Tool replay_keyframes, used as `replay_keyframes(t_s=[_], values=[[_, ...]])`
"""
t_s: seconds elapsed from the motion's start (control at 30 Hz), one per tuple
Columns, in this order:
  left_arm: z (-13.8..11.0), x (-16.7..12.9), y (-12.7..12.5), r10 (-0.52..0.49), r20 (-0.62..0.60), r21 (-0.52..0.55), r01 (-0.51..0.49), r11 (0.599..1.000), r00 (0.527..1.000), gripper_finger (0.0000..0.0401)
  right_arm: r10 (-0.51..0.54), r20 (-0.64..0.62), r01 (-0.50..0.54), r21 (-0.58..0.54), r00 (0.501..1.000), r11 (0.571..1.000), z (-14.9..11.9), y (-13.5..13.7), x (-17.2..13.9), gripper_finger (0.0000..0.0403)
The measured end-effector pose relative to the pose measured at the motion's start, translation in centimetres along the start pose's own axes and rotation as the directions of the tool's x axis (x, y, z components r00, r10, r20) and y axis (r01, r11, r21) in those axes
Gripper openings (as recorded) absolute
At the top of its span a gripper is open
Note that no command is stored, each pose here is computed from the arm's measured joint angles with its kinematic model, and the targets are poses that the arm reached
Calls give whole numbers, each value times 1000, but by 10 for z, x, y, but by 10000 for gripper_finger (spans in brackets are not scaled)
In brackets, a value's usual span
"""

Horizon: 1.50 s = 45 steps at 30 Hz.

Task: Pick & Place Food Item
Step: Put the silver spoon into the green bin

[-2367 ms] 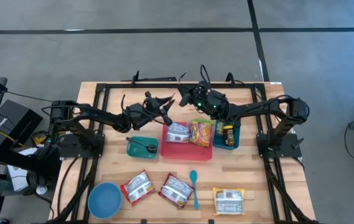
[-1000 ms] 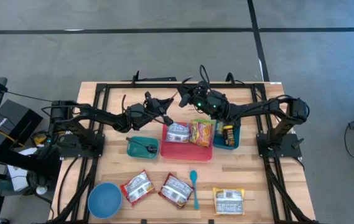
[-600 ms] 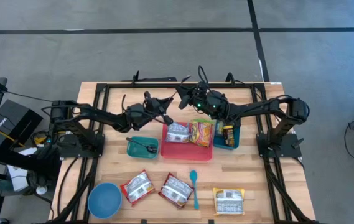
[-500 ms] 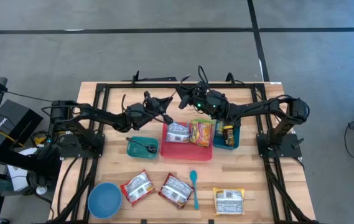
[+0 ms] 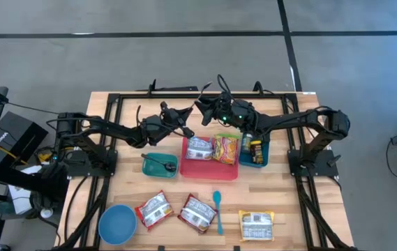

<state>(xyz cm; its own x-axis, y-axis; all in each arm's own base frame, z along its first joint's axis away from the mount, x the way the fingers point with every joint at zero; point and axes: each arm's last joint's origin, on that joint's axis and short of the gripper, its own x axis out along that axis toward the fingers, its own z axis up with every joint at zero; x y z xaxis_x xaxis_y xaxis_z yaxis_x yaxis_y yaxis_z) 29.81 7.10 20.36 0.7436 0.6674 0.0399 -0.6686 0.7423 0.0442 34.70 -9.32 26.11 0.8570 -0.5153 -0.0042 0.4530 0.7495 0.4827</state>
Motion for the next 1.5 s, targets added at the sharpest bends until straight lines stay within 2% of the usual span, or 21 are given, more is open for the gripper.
replay_keyframes(t_s=[0.27,0.57,0.83,1.0,1.17,1.5], values=[[0,0,0,8,-1,1,-8,1000,1000,4,-58,-100,51,-71,993,996,2,-2,-9,169],[-1,0,0,12,-8,6,-12,1000,1000,3,-80,-147,57,-157,986,986,15,2,-24,164],[1,-1,2,14,-25,13,-14,1000,1000,2,-163,-300,62,-320,940,946,13,0,-44,163],[12,-6,15,29,-90,5,-28,1000,996,3,-210,-386,49,-387,898,921,5,1,-53,162],[27,-18,30,7,-161,-9,-8,1000,987,4,-226,-442,17,-429,868,903,-4,5,-59,142],[51,-55,53,-69,-301,-26,64,998,951,4,-197,-473,-62,-478,859,876,-12,17,-65,90]])
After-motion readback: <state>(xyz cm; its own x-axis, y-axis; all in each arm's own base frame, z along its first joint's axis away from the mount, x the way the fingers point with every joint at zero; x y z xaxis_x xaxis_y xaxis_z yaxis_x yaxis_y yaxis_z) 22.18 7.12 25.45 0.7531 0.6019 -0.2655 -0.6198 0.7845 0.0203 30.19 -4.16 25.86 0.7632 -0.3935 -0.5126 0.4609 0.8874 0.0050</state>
